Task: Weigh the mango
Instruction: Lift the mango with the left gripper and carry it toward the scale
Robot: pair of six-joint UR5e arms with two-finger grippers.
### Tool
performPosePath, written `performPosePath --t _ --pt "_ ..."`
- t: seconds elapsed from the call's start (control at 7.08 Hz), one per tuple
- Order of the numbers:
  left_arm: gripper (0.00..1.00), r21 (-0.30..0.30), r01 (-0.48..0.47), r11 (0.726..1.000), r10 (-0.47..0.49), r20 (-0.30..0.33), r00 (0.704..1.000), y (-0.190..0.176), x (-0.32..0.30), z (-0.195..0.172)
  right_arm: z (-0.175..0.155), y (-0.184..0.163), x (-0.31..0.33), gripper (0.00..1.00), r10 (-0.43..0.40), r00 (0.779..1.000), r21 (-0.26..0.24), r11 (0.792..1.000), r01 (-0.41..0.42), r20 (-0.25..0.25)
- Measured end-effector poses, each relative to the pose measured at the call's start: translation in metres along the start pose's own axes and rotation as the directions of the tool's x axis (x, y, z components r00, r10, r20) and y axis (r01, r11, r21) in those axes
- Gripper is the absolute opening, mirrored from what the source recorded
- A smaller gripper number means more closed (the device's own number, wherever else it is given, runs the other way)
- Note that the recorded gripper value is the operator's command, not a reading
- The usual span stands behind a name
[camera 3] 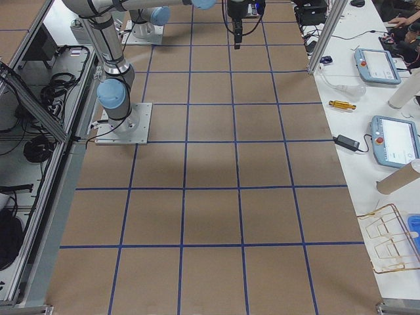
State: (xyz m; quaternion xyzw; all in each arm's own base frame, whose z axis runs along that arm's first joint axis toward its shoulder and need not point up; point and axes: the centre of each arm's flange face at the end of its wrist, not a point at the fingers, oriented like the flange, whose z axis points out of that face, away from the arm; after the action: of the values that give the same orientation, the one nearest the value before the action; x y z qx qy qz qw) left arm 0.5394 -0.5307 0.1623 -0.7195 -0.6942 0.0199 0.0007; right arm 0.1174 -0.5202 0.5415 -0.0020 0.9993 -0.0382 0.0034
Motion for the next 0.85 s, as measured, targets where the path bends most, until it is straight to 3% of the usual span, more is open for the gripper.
performPosePath --t 0.42,0.85 --pt "0.0 -0.03 -0.008 1.0 0.009 0.012 1.0 0.0 -0.001 -0.025 0.0 0.0 0.0 1.0 -0.001 1.0 0.0 1.0 0.001 0.0" --pt "0.0 -0.064 -0.018 0.998 0.02 0.033 0.999 -0.026 -0.013 -0.086 0.0 0.0 0.0 1.0 0.0 1.0 0.0 1.0 0.0 0.001"
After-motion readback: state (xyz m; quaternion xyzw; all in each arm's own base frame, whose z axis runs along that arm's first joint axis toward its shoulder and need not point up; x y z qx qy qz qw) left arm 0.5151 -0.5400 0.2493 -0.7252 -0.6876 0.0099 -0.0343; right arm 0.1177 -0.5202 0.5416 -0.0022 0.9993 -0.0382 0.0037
